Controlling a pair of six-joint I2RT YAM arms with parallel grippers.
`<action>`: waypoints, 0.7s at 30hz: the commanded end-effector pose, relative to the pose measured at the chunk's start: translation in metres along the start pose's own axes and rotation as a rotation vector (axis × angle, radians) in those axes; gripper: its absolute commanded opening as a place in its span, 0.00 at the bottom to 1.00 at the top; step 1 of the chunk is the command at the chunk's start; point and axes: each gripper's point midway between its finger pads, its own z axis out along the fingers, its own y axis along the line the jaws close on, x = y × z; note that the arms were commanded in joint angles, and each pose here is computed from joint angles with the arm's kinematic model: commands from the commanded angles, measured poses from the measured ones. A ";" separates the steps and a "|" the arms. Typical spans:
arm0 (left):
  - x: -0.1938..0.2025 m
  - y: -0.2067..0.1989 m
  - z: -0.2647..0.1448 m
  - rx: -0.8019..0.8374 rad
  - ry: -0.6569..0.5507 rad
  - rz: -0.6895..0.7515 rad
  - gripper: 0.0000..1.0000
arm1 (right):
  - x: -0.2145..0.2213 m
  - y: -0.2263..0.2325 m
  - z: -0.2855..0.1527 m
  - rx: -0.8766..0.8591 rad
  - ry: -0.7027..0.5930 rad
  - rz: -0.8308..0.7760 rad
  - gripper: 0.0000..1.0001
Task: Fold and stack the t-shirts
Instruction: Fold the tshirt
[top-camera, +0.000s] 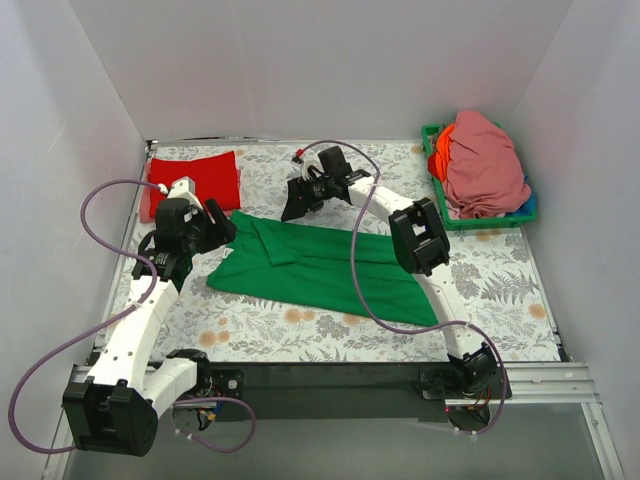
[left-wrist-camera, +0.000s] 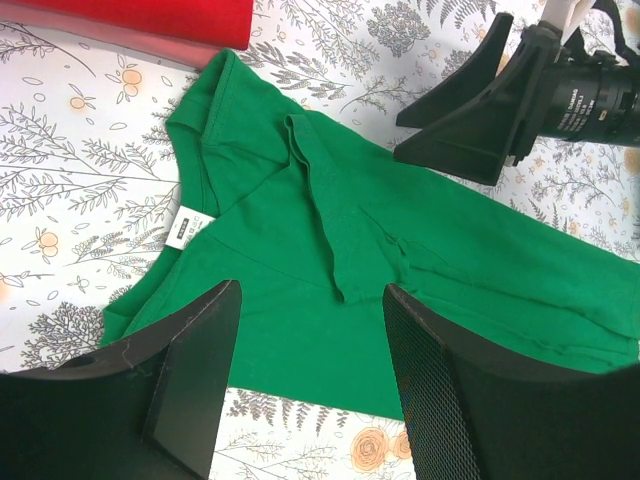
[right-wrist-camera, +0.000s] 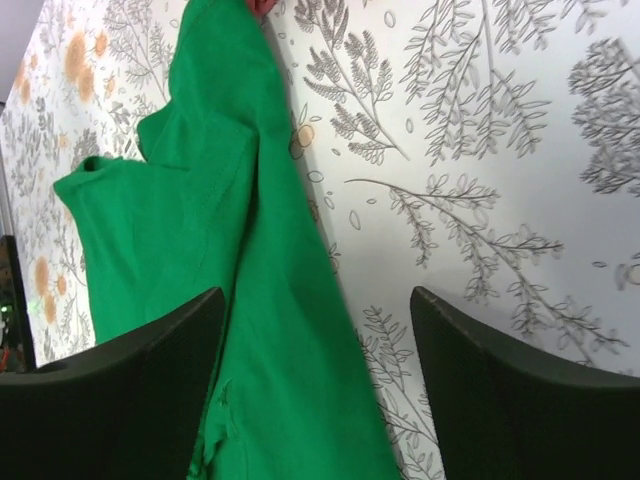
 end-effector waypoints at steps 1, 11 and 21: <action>-0.011 0.000 -0.009 -0.003 -0.045 0.019 0.57 | 0.031 0.008 0.009 -0.047 0.075 0.033 0.78; -0.015 0.001 -0.014 -0.017 -0.063 0.021 0.57 | 0.049 0.011 0.004 -0.058 0.141 0.037 0.29; -0.016 -0.002 -0.021 0.000 -0.069 0.020 0.57 | 0.027 -0.013 -0.047 0.014 0.081 0.062 0.01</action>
